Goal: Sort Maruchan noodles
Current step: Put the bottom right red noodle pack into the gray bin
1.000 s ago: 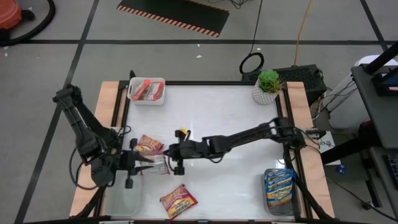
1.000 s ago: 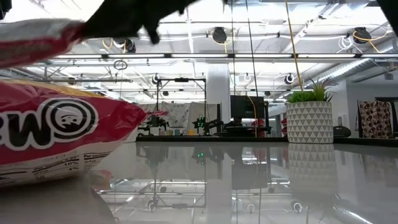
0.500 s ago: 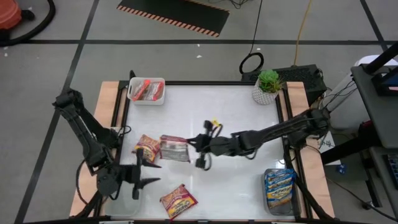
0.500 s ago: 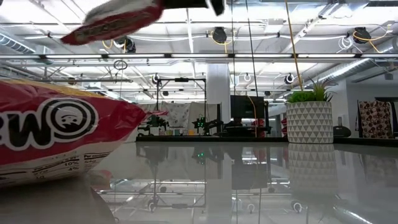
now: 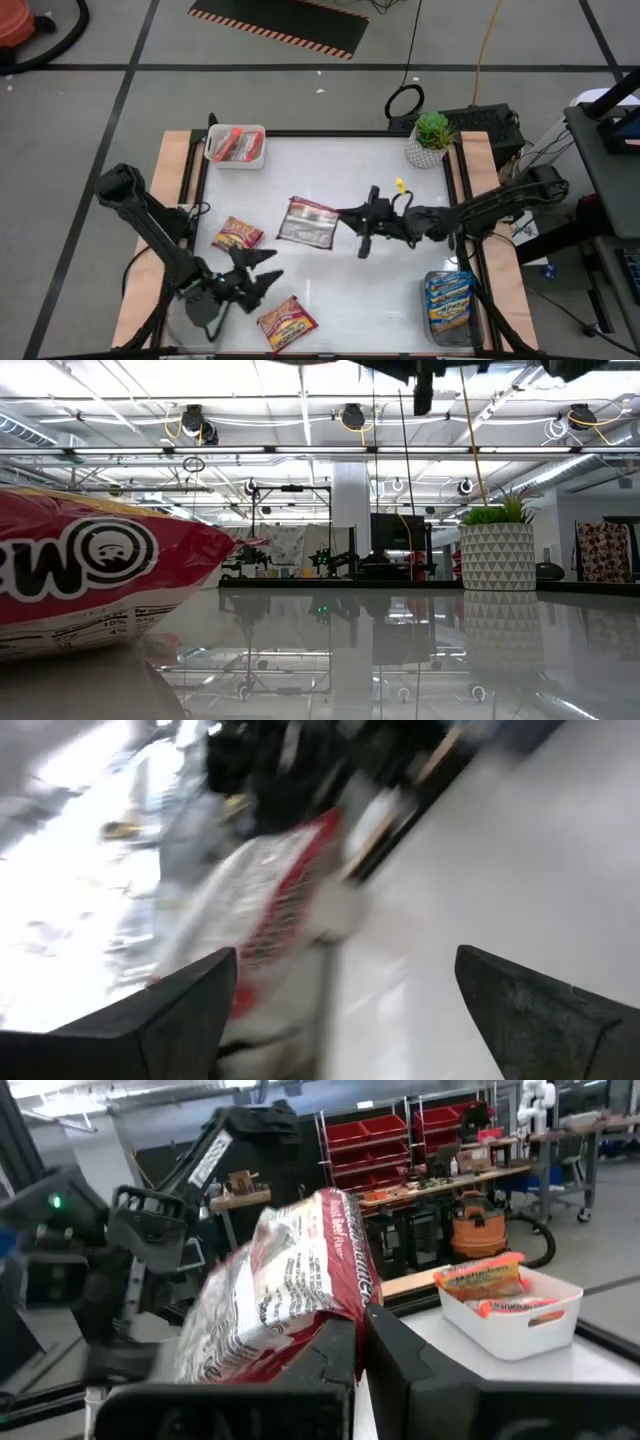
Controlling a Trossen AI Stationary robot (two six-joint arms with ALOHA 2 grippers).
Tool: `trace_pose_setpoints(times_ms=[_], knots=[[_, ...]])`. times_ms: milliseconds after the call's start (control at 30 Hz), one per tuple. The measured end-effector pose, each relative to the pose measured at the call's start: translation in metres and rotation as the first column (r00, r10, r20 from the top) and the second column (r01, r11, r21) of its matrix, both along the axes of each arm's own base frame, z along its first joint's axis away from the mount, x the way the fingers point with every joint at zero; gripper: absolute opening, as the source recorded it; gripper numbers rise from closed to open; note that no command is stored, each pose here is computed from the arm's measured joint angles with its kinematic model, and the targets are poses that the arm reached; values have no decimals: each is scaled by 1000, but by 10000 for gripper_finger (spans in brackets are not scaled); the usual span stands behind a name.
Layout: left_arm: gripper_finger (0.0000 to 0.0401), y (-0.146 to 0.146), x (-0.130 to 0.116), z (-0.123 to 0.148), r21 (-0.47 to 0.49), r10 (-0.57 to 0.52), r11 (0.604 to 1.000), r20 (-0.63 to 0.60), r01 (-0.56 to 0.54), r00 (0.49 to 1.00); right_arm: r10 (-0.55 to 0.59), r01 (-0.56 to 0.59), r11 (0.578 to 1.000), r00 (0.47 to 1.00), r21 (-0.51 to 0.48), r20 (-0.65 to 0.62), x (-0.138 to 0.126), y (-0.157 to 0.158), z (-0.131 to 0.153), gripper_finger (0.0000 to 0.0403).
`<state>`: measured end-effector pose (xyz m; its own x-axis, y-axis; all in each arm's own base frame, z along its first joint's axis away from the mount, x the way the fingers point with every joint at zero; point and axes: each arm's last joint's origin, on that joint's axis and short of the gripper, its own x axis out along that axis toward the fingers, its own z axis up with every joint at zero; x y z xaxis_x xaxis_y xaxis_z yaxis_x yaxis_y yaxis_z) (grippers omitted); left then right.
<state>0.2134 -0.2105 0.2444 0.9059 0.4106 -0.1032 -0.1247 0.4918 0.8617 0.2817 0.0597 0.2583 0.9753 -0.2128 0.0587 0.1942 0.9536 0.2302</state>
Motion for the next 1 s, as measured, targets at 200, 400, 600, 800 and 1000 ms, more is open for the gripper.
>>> trace_pose_setpoints(times_ms=[200,400,600,800,1000], knots=[[365,0,29,-23,325,213,929,-71,-179,975,24,-23,998,1000,61,-20,0,1,-12,0],[365,7,53,-32,378,268,901,-107,-210,957,60,-54,993,997,104,-51,7,3,-25,0],[364,17,61,-32,384,301,892,-112,-238,947,60,-51,990,996,128,-67,10,4,-32,0],[317,24,66,-33,383,316,889,-115,-252,942,59,-46,989,994,143,-93,11,4,-36,0],[239,25,68,-33,373,286,900,-122,-223,950,59,-45,989,994,143,-93,11,4,-36,0]])
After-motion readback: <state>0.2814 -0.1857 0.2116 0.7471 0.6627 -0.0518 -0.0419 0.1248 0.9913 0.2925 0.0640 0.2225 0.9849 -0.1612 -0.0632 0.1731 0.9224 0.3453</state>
